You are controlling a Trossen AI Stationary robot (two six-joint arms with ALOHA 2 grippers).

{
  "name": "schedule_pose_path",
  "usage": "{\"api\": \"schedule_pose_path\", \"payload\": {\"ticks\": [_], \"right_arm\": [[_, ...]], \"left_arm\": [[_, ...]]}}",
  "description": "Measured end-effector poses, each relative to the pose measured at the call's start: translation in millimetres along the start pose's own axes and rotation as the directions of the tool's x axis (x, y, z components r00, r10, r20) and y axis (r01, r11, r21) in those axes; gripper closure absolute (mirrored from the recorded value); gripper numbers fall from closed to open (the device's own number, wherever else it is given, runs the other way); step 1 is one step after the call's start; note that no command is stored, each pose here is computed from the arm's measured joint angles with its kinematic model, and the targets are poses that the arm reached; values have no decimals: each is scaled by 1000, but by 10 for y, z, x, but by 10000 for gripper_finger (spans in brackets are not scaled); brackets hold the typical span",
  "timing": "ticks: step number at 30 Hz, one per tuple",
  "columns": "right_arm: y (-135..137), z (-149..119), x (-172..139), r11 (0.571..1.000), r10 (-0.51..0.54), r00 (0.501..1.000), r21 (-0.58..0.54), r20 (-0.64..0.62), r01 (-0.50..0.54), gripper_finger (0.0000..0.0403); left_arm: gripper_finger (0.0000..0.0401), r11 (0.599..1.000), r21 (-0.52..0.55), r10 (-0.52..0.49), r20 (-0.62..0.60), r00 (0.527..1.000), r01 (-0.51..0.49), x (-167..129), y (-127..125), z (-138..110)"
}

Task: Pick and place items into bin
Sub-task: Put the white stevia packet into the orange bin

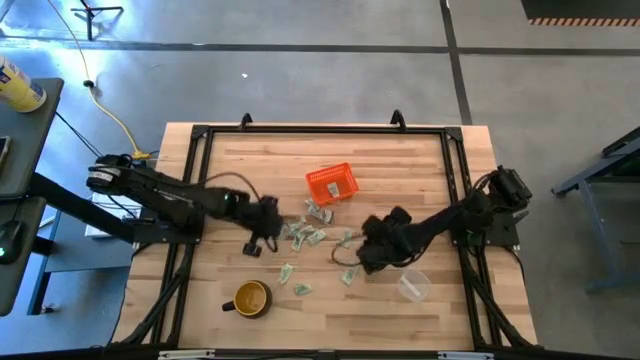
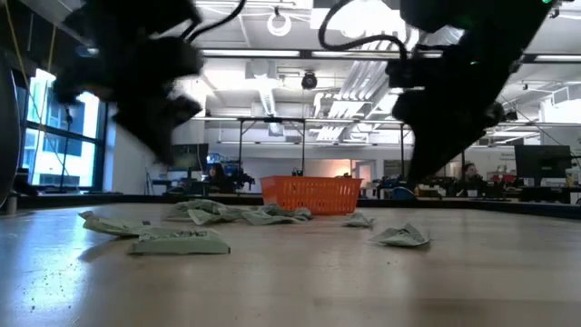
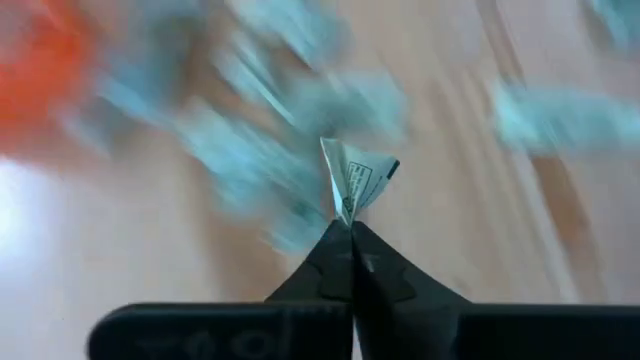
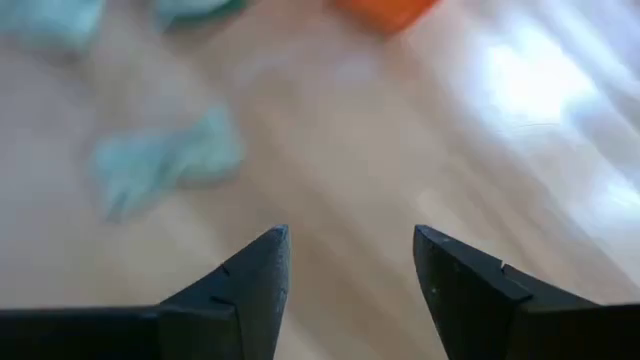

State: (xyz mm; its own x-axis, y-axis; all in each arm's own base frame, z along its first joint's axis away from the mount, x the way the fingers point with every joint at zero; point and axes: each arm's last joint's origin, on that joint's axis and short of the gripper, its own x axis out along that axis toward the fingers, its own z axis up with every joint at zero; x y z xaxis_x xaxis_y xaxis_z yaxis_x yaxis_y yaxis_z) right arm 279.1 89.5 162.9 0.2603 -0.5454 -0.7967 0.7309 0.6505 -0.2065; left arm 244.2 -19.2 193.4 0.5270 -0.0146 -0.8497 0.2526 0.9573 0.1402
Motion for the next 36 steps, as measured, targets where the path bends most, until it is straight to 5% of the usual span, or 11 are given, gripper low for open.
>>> {"api": "schedule_pose_path", "payload": {"ticks": [5,9,13,22,25,27,30,34,36], "right_arm": [[-107,171,34,992,-52,995,118,80,42,221],[-306,350,-107,988,-85,982,140,170,61,238],[-548,479,-261,987,-123,969,133,216,95,244],[-775,533,-439,987,-131,963,122,234,105,194],[-760,508,-422,992,-106,978,80,180,93,174],[-701,471,-406,994,-79,986,-64,150,89,164],[-508,419,-363,934,16,993,-357,115,26,156],[-198,429,-196,727,288,956,-636,-60,-259,159],[-105,449,-62,637,335,937,-708,-101,-304,164]], "left_arm": [[377,982,-59,189,190,963,-181,-214,722,293],[374,977,-169,178,331,927,-127,-129,1363,294],[368,967,-239,160,311,937,-86,142,1746,336],[171,942,-319,147,119,982,-103,337,1936,634],[108,942,-335,32,25,999,-22,130,1853,646],[80,944,-327,-49,-12,999,42,-7,1756,635],[58,935,-341,-136,-94,986,97,-153,1569,531],[62,899,-424,-168,-109,980,107,-313,1356,358],[72,871,-481,-167,-92,982,103,-387,1242,252]]}}
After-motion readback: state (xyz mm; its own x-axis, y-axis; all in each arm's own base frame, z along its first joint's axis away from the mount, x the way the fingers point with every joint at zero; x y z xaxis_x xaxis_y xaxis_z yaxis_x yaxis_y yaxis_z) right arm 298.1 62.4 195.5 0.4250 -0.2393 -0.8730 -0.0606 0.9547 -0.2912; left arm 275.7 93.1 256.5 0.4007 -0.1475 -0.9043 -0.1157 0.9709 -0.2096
